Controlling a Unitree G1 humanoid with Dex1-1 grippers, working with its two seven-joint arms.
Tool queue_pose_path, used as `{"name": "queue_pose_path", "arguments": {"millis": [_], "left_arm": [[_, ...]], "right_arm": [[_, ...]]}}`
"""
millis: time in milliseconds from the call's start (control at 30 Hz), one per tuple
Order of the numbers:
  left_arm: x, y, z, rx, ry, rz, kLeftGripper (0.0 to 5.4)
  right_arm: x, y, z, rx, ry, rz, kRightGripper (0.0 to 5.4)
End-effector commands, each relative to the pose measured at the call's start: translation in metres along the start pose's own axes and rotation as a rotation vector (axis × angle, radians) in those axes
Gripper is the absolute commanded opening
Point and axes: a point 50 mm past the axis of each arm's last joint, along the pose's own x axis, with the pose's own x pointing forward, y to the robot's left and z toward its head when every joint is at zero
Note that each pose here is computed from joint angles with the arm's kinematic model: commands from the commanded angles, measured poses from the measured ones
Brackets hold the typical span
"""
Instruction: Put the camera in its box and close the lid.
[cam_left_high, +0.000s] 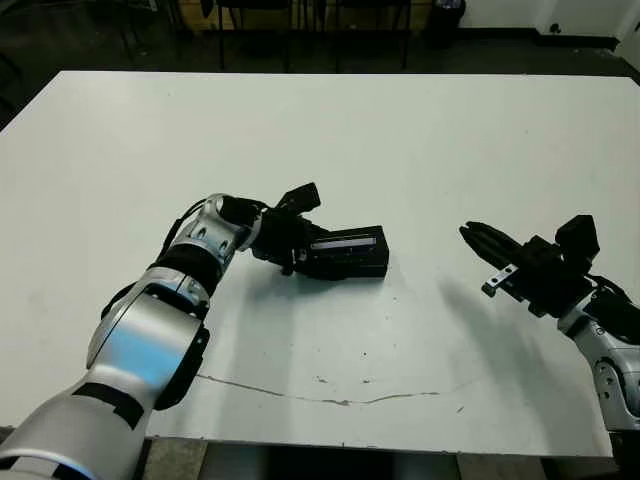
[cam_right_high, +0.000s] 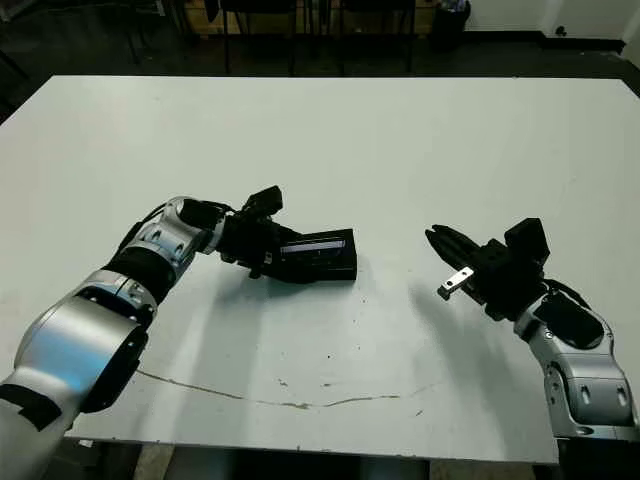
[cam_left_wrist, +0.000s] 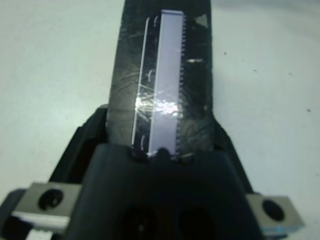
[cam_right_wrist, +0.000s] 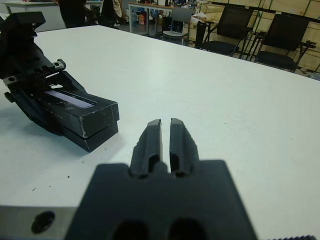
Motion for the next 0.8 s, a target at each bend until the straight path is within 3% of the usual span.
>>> {"name": "queue_pose_path", "arguments": {"millis": [33,600,800], "left_arm": [[0.0575,-0.0406,-0.0242,-0.075,0.104,-0.148,2.76],[0.0595,-0.0391,-0.0161,-0.028,0.126,-0.151,2.76],[0.0510,-0.0353,-0.0202,0.092,0.150,-0.129,3.78]], "right_arm": [[-0.0028,-0.0001,-0.0043,0.012,0.012,-0.007,0.00],[-0.0032,0.0015,-0.0063,0.015,0.018,-0.008,0.00],[-0.0043,0.0012,-0.0070,0.014,0.012,-0.007,0.00]]}}
